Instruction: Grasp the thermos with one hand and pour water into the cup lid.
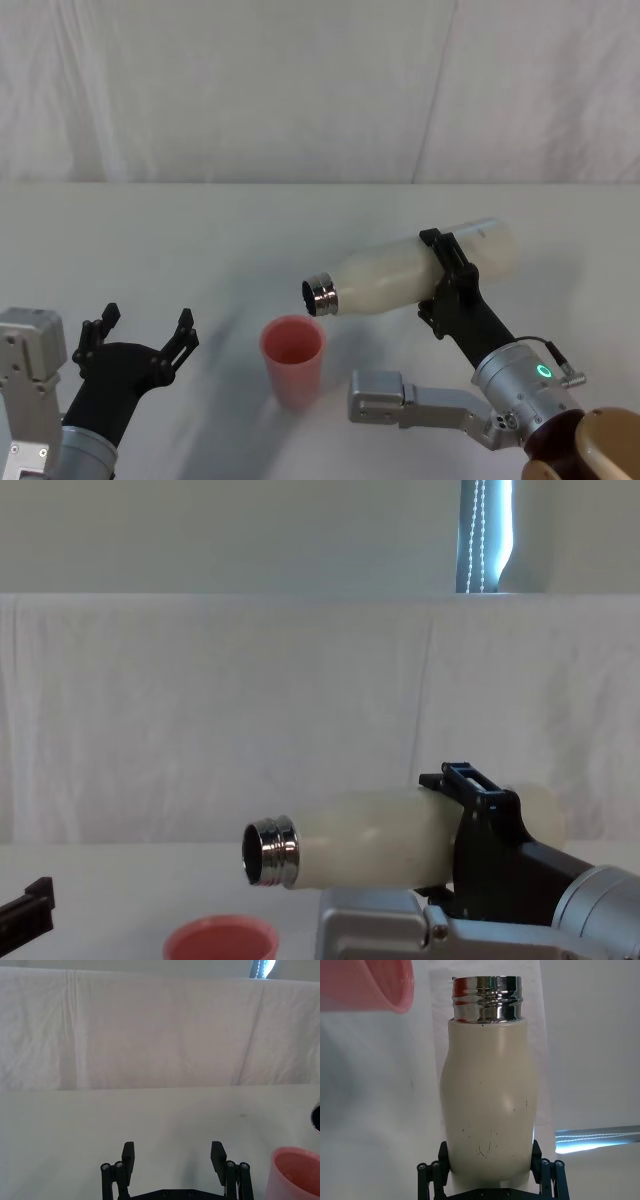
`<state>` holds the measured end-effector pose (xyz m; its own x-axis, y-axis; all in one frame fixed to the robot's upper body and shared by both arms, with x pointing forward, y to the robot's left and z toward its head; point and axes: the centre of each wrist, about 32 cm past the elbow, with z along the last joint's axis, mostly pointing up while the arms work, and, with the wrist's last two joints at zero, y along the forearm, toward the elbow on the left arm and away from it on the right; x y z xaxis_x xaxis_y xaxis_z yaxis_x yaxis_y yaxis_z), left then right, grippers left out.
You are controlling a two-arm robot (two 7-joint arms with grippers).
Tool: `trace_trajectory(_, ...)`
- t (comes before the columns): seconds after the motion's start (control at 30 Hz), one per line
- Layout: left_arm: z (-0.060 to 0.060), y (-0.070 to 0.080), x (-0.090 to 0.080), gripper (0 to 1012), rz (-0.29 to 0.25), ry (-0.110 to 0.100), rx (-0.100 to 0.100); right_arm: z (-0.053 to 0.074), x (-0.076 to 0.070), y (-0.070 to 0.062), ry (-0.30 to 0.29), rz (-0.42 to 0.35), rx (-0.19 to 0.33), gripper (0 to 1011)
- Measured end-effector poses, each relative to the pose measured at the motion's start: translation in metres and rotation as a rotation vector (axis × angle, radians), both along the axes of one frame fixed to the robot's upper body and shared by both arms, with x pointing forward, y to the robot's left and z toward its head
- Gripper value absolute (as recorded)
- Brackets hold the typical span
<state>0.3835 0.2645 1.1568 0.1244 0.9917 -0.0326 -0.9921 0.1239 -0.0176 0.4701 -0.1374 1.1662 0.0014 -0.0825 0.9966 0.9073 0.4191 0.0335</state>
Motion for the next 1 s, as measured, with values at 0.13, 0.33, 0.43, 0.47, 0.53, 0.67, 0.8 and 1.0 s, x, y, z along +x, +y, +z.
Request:
trace_trajectory(0.13, 0.0, 0.0, 0.0, 1001, 0.0, 0.0, 0.0, -0.0007, -0.0011, 0.0001, 0.034, 0.017, 0.056, 950)
trace_trajectory(0.33, 0.0, 0.0, 0.0, 1001, 0.0, 0.0, 0.0, -0.0012, -0.002, -0.0005, 0.079, 0.038, 0.141, 950)
trace_trajectory(0.43, 0.0, 0.0, 0.0, 1001, 0.0, 0.0, 0.0, -0.0017, -0.0025, -0.0005, 0.096, 0.046, 0.173, 950)
trace_trajectory(0.47, 0.0, 0.0, 0.0, 1001, 0.0, 0.0, 0.0, -0.0017, -0.0028, -0.0006, 0.107, 0.05, 0.194, 950)
trace_trajectory(0.53, 0.0, 0.0, 0.0, 1001, 0.0, 0.0, 0.0, -0.0016, -0.0031, -0.0006, 0.116, 0.055, 0.216, 950)
trace_trajectory(0.67, 0.0, 0.0, 0.0, 1001, 0.0, 0.0, 0.0, -0.0013, -0.0038, -0.0013, 0.137, 0.061, 0.27, 950)
trace_trajectory(0.8, 0.0, 0.0, 0.0, 1001, 0.0, 0.0, 0.0, -0.0005, -0.0045, -0.0021, 0.163, 0.071, 0.336, 950)
trace_trajectory(1.0, 0.0, 0.0, 0.0, 1001, 0.0, 0.0, 0.0, 0.0015, -0.0047, -0.0036, 0.196, 0.086, 0.408, 950)
